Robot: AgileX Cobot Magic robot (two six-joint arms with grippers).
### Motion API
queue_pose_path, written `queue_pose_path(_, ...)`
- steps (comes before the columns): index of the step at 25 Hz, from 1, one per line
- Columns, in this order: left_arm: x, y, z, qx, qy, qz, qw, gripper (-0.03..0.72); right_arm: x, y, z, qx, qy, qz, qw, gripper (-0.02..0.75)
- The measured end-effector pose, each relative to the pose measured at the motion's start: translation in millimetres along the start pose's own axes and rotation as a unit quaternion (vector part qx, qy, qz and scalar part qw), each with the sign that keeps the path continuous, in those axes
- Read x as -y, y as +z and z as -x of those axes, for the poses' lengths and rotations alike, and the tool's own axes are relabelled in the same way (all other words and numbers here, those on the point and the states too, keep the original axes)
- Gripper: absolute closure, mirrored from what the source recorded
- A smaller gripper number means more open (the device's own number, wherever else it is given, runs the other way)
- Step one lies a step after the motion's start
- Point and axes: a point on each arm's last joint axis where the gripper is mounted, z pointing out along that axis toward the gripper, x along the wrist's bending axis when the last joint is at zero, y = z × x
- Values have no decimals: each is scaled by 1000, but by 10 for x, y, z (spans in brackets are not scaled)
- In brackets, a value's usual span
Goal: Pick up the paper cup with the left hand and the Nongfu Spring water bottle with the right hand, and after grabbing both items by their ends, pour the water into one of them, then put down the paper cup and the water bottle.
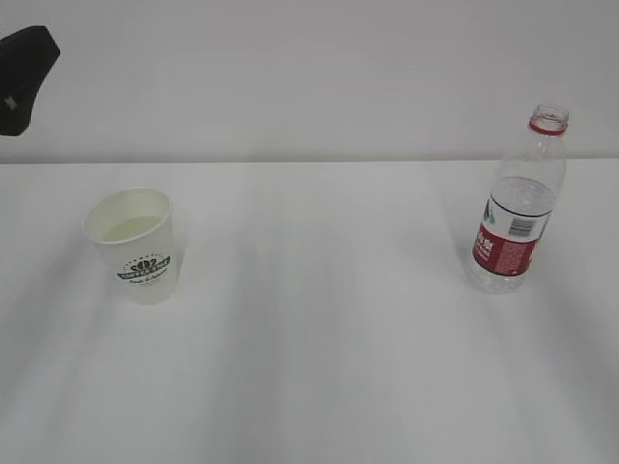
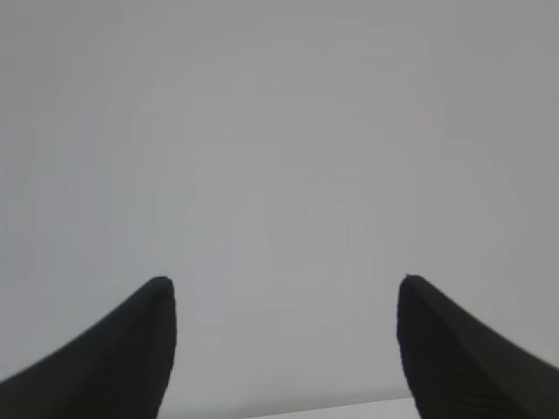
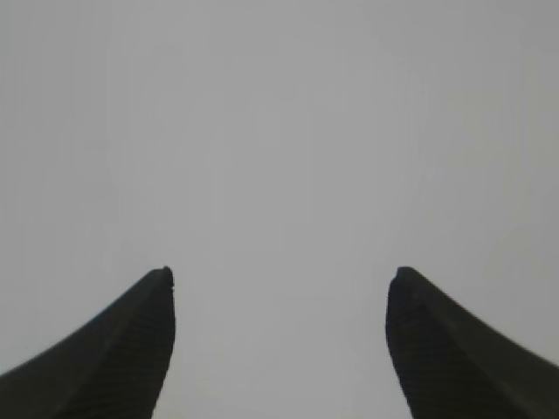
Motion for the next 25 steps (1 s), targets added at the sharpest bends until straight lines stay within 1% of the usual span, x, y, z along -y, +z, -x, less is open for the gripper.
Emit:
queue_pose_path(4, -64, -54, 12, -4, 1, -16, 1000, 109, -61, -47, -2, 6, -2, -3, 1000, 169)
queue_pose_path(6, -110, -96, 21, -6, 1, -21, 1000, 113, -118, -85, -10, 6, -4, 6, 1000, 170)
queue_pose_path(9, -206, -160, 41, -4, 2, -12, 1000, 118, -187, -162, -15, 11, 0, 13, 1000, 170)
queue_pose_path(12, -284, -227, 58, -5, 2, -10, 1000, 118, -225, -249, -12, 21, 2, 3, 1000, 170)
queue_pose_path(15, -315, -290, 64, -9, 3, -26, 1000, 118, -267, -339, -14, 29, 2, -3, 1000, 170)
queue_pose_path(19, -339, -378, 68, -16, 4, -55, 998, 119, -355, -448, -31, 30, 2, 14, 999, 169)
queue_pose_path(22, -426, -471, 87, -15, 5, -49, 999, 122, -405, -516, -41, 31, 1, 23, 999, 169)
queue_pose_path(25, -518, -579, 107, -14, 7, -40, 999, 127, -416, -577, -40, 37, 0, 15, 999, 170)
